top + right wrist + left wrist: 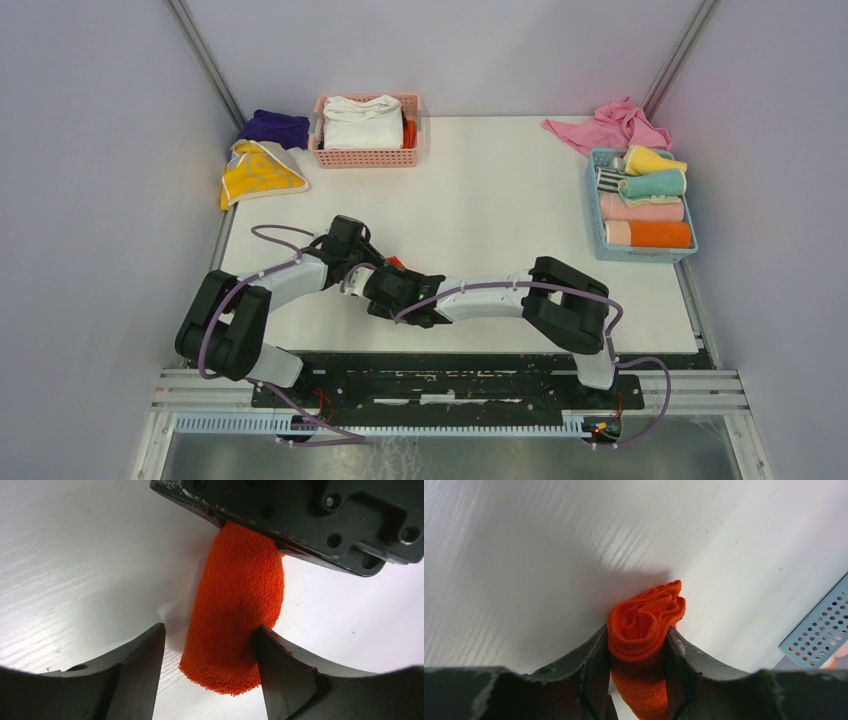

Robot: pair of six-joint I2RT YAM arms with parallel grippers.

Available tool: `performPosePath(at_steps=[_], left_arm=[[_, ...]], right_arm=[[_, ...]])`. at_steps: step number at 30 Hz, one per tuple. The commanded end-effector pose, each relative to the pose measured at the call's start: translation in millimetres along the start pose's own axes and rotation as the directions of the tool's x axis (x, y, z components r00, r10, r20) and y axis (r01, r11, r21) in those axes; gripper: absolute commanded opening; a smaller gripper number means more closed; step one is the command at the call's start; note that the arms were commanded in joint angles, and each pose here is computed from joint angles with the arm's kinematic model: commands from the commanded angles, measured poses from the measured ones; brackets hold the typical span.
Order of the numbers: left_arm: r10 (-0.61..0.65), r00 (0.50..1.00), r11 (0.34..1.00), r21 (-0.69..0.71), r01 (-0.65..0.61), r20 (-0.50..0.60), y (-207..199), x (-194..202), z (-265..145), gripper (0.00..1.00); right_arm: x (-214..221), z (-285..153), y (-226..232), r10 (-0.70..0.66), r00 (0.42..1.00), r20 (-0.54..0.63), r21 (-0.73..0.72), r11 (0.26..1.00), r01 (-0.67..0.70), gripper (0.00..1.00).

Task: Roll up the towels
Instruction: Roll the towel at the center of the board, then pick up the towel at the center of the board.

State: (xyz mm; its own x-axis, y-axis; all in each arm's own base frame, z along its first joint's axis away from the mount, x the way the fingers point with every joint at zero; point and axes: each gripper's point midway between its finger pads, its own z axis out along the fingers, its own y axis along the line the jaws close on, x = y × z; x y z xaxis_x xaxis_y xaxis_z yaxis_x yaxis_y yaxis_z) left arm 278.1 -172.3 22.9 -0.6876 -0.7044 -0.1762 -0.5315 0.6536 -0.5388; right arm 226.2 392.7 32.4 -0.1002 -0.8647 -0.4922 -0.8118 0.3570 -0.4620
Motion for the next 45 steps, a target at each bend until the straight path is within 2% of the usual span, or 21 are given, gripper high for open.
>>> performPosePath(at_steps=[1,5,11,16,21,27,34,40,45], left_arm=[[0.105,0.994,0.984,-0.144,-0.107,-0.024,38.2,11.3,2.6,0.46],[0.102,0.994,0.985,-0.135,-0.106,-0.037,37.3,14.4,3.8,0.46],[0.08,0.994,0.991,-0.099,-0.087,-0.071,28.3,20.5,2.5,0.46],[0.079,0.994,0.992,-0.097,-0.085,-0.069,25.4,19.2,2.6,0.46],[0.079,0.994,0.99,-0.107,-0.087,-0.073,25.6,18.6,6.2,0.46],[0.089,0.994,0.987,-0.127,-0.097,-0.065,26.2,15.5,7.3,0.46],[0.091,0.994,0.985,-0.139,-0.098,-0.055,28.7,13.6,6.5,0.46],[0.086,0.995,0.985,-0.142,-0.093,-0.053,29.0,13.4,6.3,0.46],[0.081,0.995,0.987,-0.138,-0.087,-0.05,27.0,12.9,5.6,0.46]], right_arm=[[21.5,15.9,-5.8,0.097,0.993,-0.062,-0.09,0.991,-0.103,0.72],[14.0,10.6,-9.6,0.265,0.964,-0.011,-0.214,0.941,-0.261,0.73],[14.6,16.7,-14.0,0.296,0.955,-0.015,-0.239,0.926,-0.291,0.68],[28.1,27.7,-10.1,0.235,0.97,-0.063,-0.219,0.945,-0.243,0.69],[25.3,25.3,-2.6,0.195,0.98,-0.047,-0.238,0.95,-0.2,0.72],[-4.0,4.0,-9.7,0.249,0.968,0.036,-0.276,0.933,-0.229,0.79],[-36.7,-35.1,-39.9,0.297,0.939,0.173,-0.254,0.935,-0.249,0.8],[-38.5,-27.7,-36.2,0.281,0.947,0.153,-0.261,0.936,-0.236,0.76],[-21.7,-12.4,-18.0,0.276,0.957,0.084,-0.29,0.926,-0.242,0.71]])
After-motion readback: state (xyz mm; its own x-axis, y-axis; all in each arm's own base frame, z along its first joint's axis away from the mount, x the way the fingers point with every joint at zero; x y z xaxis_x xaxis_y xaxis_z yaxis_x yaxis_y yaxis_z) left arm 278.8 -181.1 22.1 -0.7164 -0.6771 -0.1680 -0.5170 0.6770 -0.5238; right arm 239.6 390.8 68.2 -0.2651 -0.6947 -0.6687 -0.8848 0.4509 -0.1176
